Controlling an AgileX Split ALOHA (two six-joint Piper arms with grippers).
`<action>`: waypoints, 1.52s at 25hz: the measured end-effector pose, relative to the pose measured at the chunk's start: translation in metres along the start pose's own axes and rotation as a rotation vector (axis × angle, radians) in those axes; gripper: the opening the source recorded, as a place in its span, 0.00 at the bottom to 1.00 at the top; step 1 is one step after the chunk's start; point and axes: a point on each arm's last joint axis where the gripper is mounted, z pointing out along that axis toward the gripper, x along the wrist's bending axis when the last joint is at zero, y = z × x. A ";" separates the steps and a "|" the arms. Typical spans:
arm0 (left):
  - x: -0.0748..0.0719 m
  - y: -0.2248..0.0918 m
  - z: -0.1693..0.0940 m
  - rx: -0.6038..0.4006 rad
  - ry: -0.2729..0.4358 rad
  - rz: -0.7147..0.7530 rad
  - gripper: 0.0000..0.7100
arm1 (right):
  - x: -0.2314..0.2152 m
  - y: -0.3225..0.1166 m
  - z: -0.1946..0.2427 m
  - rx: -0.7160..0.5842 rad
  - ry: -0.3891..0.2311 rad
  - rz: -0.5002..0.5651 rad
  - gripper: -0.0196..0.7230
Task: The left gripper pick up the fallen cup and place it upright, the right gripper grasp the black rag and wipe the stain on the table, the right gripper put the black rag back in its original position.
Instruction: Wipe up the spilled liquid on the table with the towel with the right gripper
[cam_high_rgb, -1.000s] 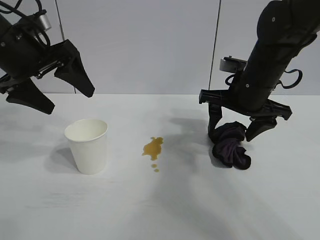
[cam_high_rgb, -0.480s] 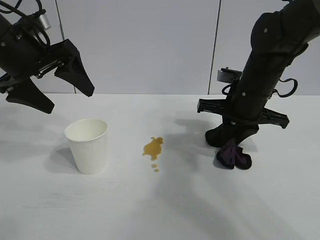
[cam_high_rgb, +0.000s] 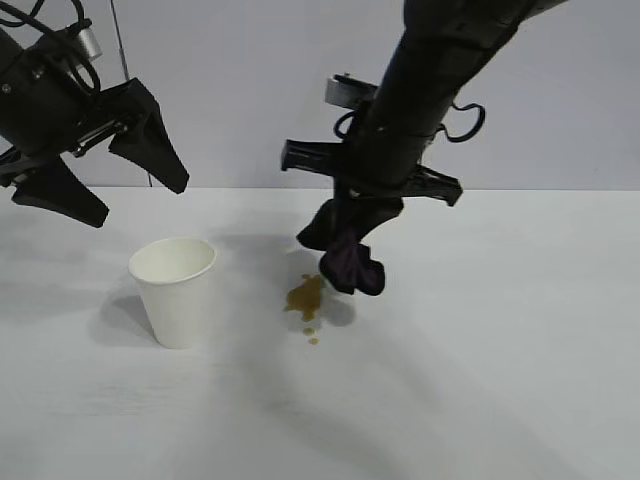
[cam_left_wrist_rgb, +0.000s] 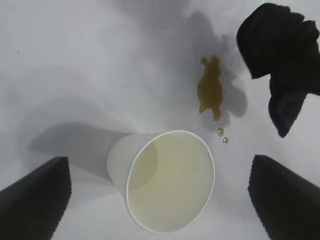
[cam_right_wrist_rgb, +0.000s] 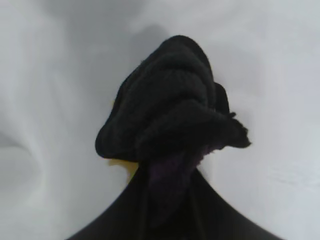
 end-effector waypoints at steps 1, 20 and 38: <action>0.000 0.000 0.000 0.000 0.000 0.000 0.98 | 0.007 -0.003 0.003 0.007 0.005 -0.016 0.15; 0.000 -0.001 0.000 0.009 -0.005 0.000 0.98 | -0.014 -0.004 0.061 -0.072 -0.203 -0.070 0.15; 0.000 -0.001 0.000 0.011 -0.003 0.002 0.98 | 0.008 -0.013 0.065 -0.034 -0.103 -0.009 0.15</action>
